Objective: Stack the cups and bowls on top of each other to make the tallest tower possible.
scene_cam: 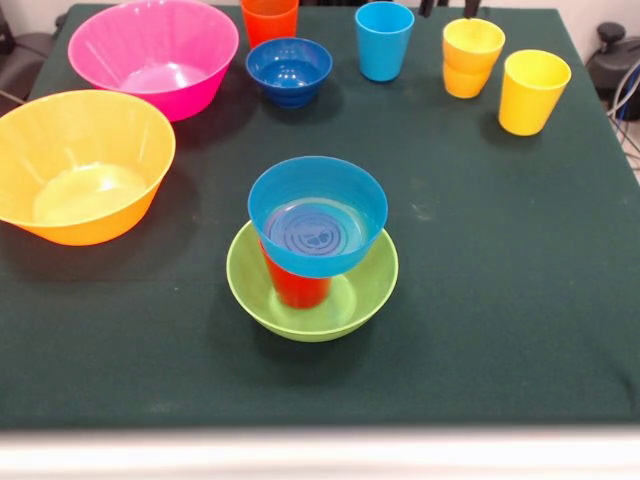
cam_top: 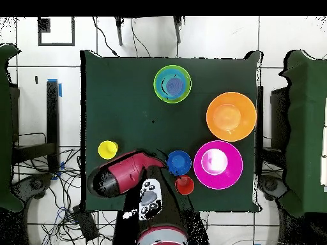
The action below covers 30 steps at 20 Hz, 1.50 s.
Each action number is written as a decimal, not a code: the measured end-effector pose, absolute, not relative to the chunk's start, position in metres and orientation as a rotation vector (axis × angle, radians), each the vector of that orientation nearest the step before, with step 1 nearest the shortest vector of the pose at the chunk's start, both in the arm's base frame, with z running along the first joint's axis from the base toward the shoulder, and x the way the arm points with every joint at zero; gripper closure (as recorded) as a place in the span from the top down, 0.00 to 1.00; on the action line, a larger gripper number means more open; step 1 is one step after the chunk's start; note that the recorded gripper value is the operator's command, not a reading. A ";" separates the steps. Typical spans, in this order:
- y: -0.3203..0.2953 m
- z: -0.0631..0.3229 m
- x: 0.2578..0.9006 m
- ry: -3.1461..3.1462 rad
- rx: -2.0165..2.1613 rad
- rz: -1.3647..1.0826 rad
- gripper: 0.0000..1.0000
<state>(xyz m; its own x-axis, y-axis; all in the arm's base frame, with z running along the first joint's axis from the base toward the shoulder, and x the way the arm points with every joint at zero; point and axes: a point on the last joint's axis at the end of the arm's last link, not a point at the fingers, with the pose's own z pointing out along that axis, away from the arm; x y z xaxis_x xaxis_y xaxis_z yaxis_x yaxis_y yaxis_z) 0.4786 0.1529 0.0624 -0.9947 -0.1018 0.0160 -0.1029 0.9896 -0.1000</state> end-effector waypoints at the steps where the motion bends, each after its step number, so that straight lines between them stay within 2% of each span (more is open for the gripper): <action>1: 0.153 0.062 0.478 -3.129 0.165 0.162 1.00; 16: 0.144 0.028 0.482 -3.240 0.191 0.190 1.00; 30: 0.131 0.003 0.460 -3.195 0.213 0.268 1.00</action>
